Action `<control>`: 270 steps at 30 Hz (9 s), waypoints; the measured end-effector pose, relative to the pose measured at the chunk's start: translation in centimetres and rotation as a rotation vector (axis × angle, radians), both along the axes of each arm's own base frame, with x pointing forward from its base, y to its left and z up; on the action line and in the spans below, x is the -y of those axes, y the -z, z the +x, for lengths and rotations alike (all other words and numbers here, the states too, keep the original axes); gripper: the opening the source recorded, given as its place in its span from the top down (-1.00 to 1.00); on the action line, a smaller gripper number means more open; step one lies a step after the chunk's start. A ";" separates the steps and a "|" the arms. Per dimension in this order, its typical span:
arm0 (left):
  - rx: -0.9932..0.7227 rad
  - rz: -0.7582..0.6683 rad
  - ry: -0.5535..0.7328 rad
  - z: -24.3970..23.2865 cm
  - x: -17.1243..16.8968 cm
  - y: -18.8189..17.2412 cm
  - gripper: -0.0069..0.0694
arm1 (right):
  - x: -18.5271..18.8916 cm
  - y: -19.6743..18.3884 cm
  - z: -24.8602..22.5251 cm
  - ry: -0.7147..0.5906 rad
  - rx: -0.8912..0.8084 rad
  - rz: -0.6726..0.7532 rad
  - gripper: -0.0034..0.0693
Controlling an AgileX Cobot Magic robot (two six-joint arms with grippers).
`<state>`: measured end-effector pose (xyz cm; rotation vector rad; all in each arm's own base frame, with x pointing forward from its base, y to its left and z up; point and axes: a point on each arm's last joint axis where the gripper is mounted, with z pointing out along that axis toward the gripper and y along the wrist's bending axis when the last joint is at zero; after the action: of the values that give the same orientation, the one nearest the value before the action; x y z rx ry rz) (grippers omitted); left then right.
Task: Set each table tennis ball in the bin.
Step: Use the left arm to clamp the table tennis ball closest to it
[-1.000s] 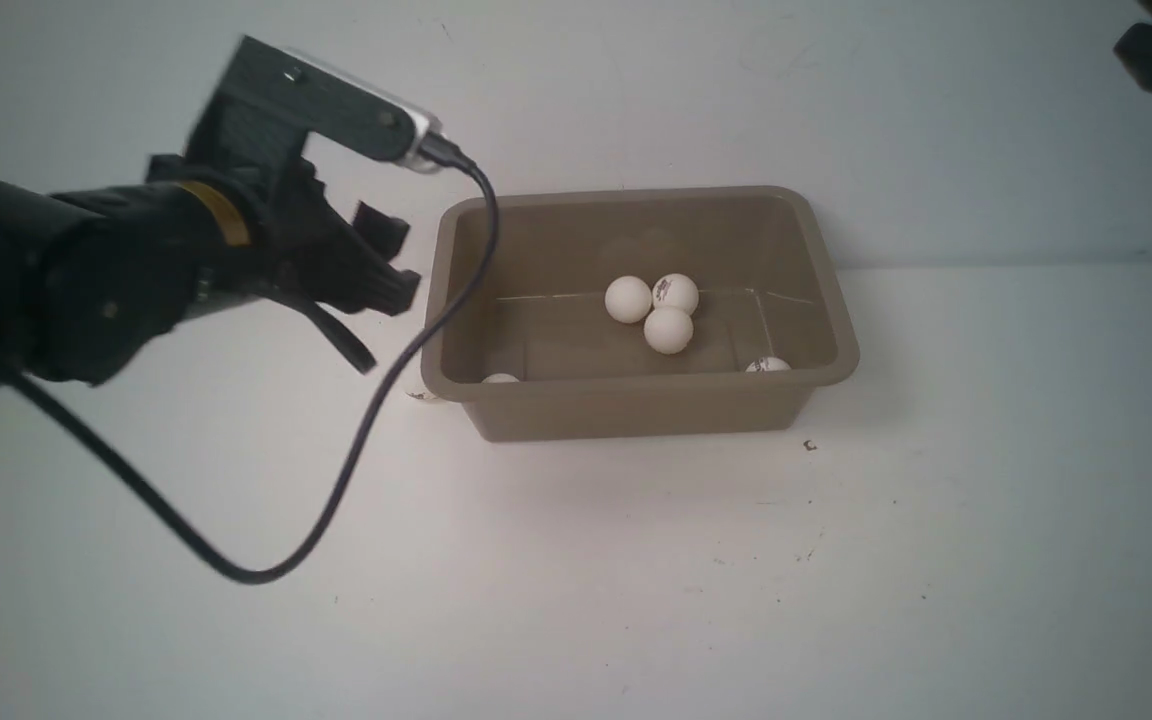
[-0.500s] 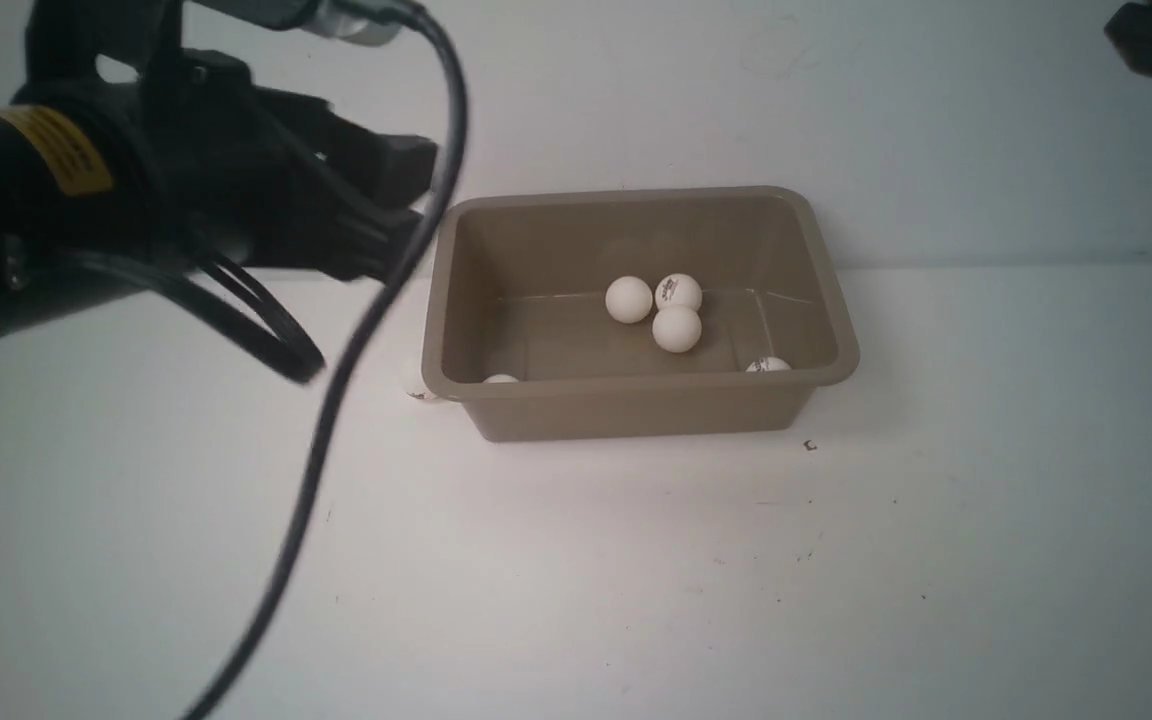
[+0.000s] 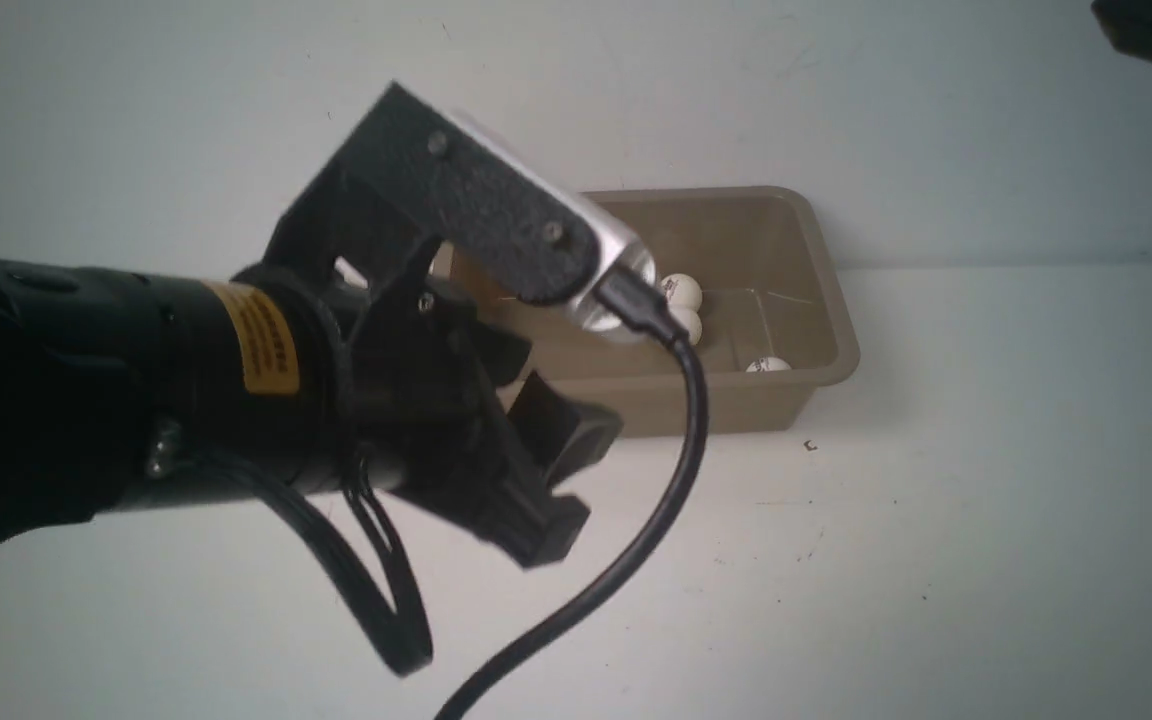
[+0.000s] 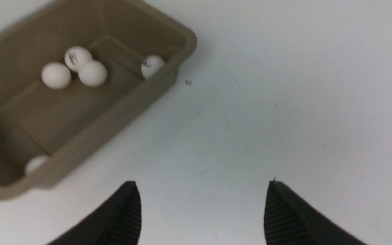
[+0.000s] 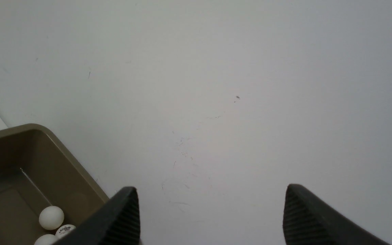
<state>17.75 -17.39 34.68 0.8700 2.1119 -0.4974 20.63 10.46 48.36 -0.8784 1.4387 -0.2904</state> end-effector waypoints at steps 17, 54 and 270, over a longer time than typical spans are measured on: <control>0.053 0.408 -0.075 1.5 -4.3 4.9 -0.33 | -0.4 -0.1 -0.2 -0.035 -0.052 0.157 -0.51; -0.116 0.108 -0.397 10.3 -5.8 12.7 -0.12 | -0.2 0.4 -0.1 -0.007 -0.106 0.137 -0.51; 0.240 0.042 0.125 27.5 -11.7 25.6 -0.08 | 0.1 0.1 0.0 0.025 -0.045 0.099 -0.51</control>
<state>45.23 -5.73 9.08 1.0369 1.8631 -0.3925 20.66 10.34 48.28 -0.7910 1.4939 -0.2174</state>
